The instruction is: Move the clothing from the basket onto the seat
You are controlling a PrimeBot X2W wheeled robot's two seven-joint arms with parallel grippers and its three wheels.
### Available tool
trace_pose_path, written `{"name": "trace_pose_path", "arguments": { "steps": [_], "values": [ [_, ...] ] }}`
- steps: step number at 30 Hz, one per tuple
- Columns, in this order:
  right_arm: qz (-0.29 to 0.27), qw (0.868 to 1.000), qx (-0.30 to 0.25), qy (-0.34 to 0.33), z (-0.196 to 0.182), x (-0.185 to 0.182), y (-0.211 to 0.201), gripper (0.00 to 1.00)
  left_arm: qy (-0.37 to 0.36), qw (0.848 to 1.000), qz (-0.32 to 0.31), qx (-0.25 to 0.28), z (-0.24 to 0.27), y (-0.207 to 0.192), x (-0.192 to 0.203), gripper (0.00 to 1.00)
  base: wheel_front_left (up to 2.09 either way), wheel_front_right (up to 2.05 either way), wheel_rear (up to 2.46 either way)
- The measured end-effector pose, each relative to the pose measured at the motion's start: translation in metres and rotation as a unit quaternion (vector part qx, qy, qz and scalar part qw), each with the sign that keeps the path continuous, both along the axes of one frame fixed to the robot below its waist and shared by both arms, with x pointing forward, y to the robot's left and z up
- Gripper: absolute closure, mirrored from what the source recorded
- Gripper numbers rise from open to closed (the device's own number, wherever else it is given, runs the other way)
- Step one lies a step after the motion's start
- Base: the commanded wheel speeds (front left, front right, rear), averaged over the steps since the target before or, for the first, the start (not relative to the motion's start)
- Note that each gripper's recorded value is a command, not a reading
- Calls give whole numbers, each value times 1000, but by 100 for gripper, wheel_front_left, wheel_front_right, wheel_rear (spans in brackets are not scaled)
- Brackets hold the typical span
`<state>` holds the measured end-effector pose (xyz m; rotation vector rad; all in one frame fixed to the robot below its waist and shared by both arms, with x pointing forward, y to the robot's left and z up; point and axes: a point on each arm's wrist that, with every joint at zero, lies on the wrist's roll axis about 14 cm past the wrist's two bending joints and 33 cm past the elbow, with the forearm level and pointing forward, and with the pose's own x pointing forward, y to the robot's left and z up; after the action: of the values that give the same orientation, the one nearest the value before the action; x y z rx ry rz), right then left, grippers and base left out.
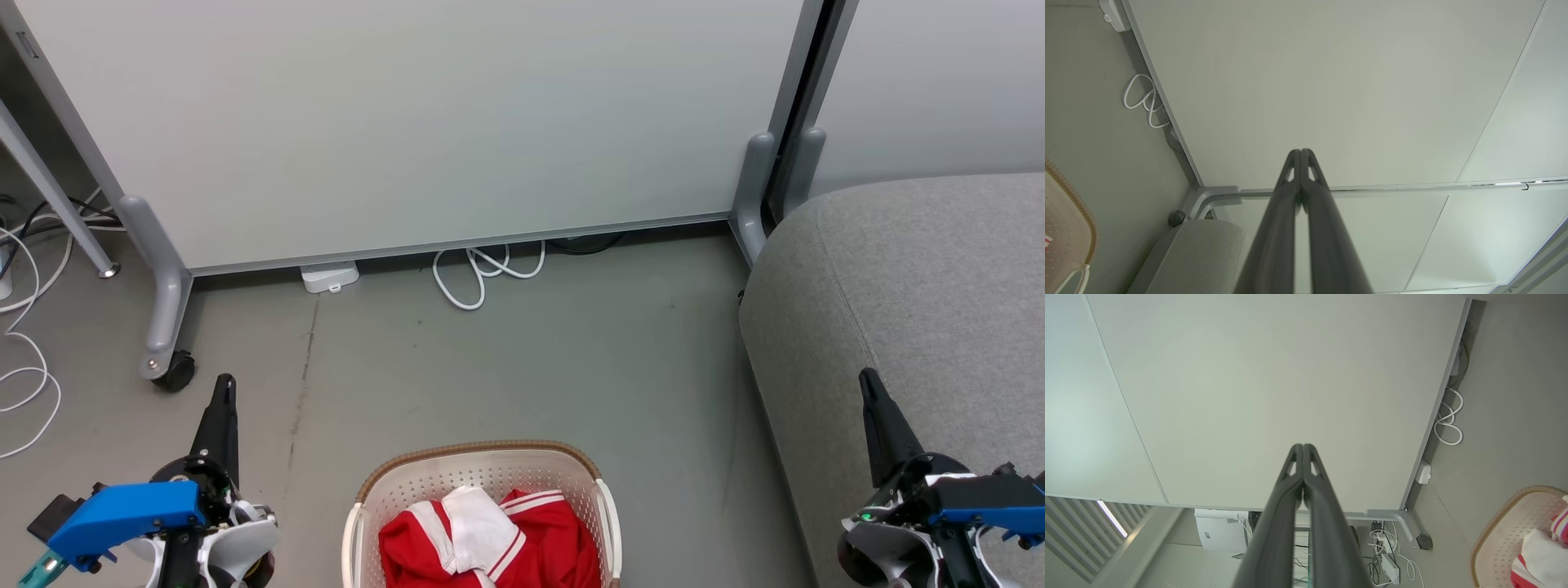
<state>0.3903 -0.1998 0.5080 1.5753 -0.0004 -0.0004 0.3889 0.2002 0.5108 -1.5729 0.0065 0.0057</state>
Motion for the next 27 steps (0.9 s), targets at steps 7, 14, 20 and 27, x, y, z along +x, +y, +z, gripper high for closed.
{"name": "trace_pose_path", "arguments": {
  "steps": [7,14,20,27],
  "values": [
    [0,1000,0,0,0,0,0,100,0,1000,0,0,0,0,0,100,0,0,0],
    [0,1000,0,0,0,0,0,100,0,1000,0,0,0,0,0,100,0,0,0],
    [0,1000,0,0,0,0,0,100,0,1000,0,0,0,0,0,100,0,0,0],
    [0,1000,1,4,-3,-1,0,0,5,1000,1,-1,-3,0,-1,0,0,0,0]
  ]
}}
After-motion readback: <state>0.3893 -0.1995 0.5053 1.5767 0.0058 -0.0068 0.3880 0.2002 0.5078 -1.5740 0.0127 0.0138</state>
